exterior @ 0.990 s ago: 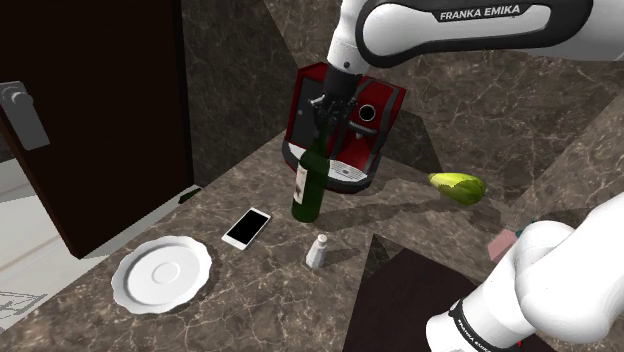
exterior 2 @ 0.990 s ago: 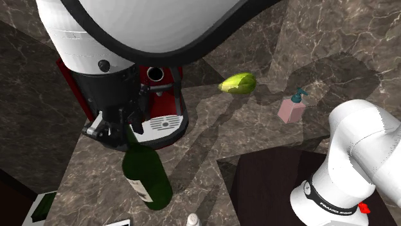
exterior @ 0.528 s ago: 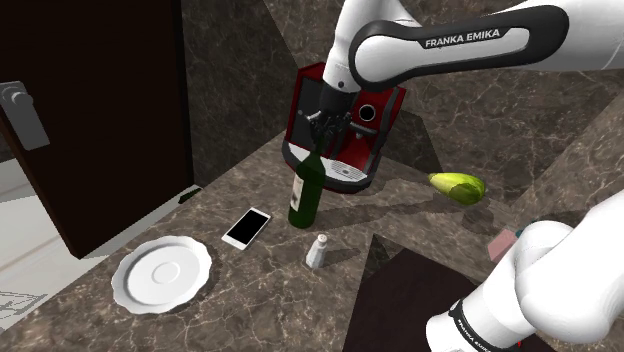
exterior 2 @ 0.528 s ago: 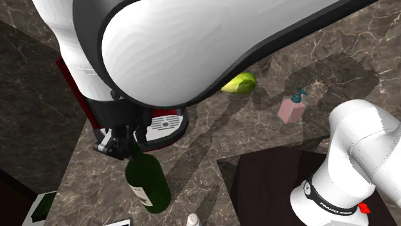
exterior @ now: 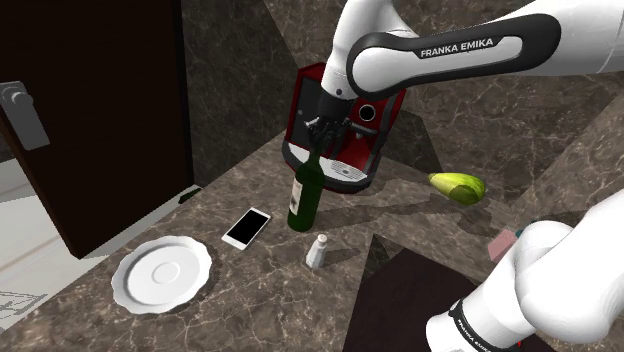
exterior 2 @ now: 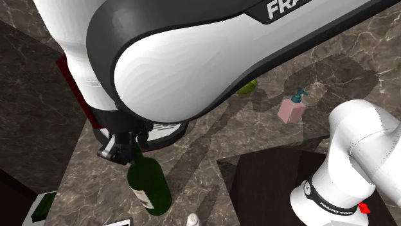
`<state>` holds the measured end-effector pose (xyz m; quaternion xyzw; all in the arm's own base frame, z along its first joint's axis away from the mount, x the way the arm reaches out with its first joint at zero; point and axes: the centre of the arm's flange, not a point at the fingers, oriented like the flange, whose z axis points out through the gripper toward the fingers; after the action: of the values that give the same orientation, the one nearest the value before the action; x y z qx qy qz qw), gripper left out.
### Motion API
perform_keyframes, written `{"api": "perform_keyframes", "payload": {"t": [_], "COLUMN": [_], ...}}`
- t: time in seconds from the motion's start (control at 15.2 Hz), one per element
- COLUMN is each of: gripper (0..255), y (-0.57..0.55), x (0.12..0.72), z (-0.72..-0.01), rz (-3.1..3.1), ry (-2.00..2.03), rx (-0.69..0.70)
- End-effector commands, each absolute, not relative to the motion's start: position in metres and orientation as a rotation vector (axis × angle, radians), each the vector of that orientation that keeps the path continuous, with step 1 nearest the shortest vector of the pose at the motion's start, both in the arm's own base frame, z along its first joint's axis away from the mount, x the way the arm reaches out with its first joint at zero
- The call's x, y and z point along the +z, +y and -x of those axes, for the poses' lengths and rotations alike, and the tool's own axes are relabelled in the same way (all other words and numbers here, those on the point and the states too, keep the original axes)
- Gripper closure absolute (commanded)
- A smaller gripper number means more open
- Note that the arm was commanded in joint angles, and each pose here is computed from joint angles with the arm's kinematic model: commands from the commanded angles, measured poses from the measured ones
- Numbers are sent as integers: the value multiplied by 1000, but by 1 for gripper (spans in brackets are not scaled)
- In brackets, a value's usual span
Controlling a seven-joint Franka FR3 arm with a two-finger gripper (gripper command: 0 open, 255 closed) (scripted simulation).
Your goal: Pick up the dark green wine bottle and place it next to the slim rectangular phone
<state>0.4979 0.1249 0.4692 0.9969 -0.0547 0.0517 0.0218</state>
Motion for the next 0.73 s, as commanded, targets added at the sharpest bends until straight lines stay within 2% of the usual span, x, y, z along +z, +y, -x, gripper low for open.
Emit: {"api": "perform_keyframes", "payload": {"t": [0.0, 0.07, 0.4, 0.66], "gripper": [255, 0, 0, 0], "y": [125, 125, 125, 127], "x": [469, 469, 469, 519], "z": [-498, -498, -498, -493], "rz": [-3089, -3089, -3089, -3089], "ry": [-170, -170, -170, -170], "rx": [161, 161, 161, 161]}}
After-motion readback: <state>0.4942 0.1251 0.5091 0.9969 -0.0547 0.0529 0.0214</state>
